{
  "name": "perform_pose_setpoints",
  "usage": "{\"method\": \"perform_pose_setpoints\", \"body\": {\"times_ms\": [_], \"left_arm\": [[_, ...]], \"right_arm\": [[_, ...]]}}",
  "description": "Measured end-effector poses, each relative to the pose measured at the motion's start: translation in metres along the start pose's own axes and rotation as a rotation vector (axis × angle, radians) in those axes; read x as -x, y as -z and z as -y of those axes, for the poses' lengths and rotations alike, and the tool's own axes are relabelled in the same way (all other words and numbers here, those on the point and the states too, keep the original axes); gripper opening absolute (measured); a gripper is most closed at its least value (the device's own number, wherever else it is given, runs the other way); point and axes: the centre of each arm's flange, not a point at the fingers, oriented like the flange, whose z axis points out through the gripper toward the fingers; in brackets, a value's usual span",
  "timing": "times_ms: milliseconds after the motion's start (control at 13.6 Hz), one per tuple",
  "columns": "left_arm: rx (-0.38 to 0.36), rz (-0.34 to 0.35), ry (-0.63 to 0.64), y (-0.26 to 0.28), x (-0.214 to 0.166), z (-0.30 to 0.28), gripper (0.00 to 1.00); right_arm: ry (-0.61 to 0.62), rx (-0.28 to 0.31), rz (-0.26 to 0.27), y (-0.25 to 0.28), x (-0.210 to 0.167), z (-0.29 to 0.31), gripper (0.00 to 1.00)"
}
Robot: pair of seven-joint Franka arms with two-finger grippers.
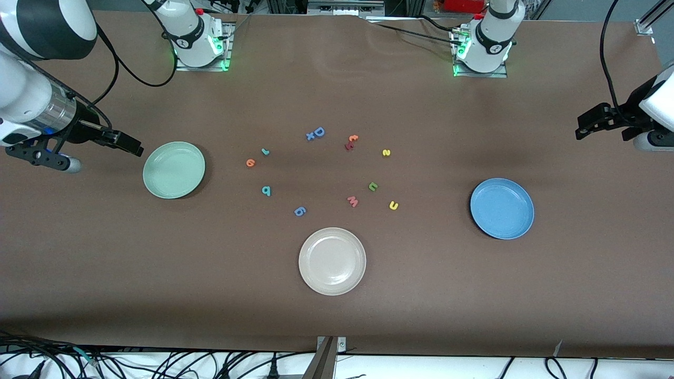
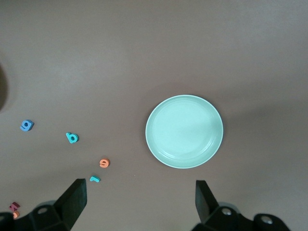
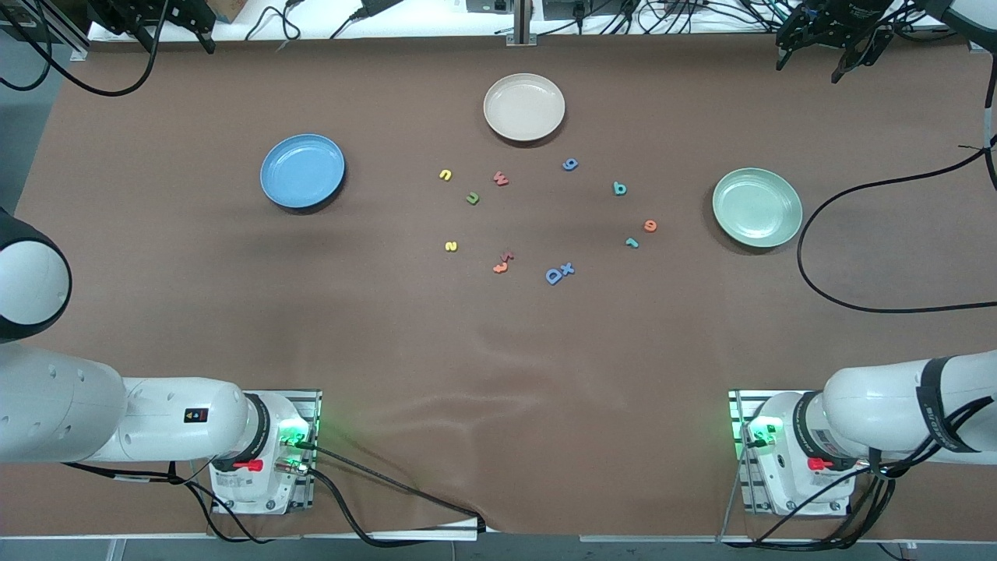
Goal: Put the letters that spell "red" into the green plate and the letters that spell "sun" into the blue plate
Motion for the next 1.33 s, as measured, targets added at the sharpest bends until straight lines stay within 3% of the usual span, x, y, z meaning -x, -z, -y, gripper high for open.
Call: {"method": "perform_pose_setpoints", "body": {"times_ms": [1327], "left_arm": [[0.009, 0.005, -0.002, -0.0028, -0.0015, 0.0004, 1.00]], "right_arm": [[0.000, 0.001, 0.002, -0.0003, 0.0000, -0.0001, 1.00]]}}
